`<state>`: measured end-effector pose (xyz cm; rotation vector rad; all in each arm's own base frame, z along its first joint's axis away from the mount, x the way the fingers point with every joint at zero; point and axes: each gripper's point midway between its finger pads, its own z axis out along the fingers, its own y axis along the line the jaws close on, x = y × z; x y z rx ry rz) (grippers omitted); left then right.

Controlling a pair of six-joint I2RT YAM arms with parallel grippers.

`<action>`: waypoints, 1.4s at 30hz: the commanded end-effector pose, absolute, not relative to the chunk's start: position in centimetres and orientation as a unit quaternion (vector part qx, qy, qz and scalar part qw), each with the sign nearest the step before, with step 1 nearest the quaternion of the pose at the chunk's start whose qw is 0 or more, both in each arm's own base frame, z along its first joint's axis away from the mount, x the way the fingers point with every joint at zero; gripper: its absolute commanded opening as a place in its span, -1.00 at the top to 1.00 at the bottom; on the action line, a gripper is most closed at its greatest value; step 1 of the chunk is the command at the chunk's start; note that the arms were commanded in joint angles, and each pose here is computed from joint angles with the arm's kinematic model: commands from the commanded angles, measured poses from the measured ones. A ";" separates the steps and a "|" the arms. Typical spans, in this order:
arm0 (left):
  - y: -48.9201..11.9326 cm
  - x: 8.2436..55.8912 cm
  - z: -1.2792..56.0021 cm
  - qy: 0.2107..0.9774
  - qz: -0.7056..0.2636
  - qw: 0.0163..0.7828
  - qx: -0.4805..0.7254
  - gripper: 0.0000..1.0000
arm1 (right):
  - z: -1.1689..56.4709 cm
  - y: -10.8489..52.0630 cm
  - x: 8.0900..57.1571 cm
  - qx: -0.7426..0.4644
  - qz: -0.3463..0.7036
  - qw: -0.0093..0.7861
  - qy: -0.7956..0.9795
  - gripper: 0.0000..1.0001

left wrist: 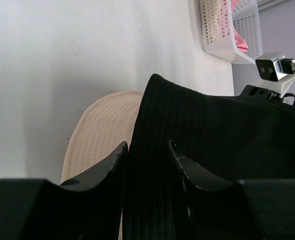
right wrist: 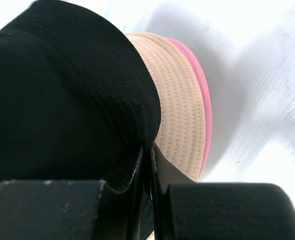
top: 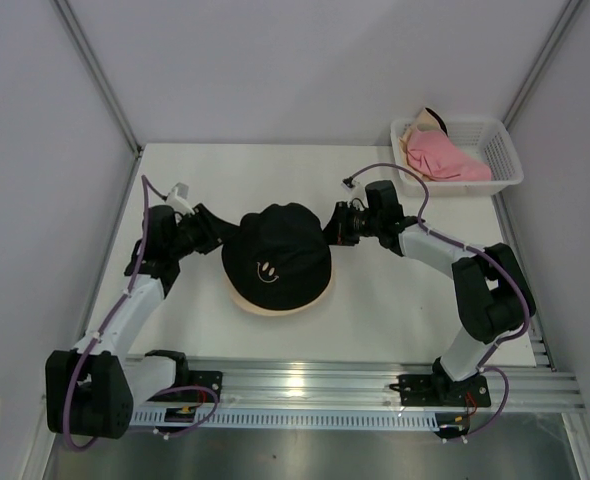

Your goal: Stack the hats

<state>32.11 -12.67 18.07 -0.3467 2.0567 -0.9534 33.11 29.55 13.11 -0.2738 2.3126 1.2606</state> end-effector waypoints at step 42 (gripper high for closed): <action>-12.5 31.9 9.5 0.842 -0.213 0.475 -0.143 0.99 | 17.5 28.4 33.9 -0.067 0.447 0.335 0.827 0.57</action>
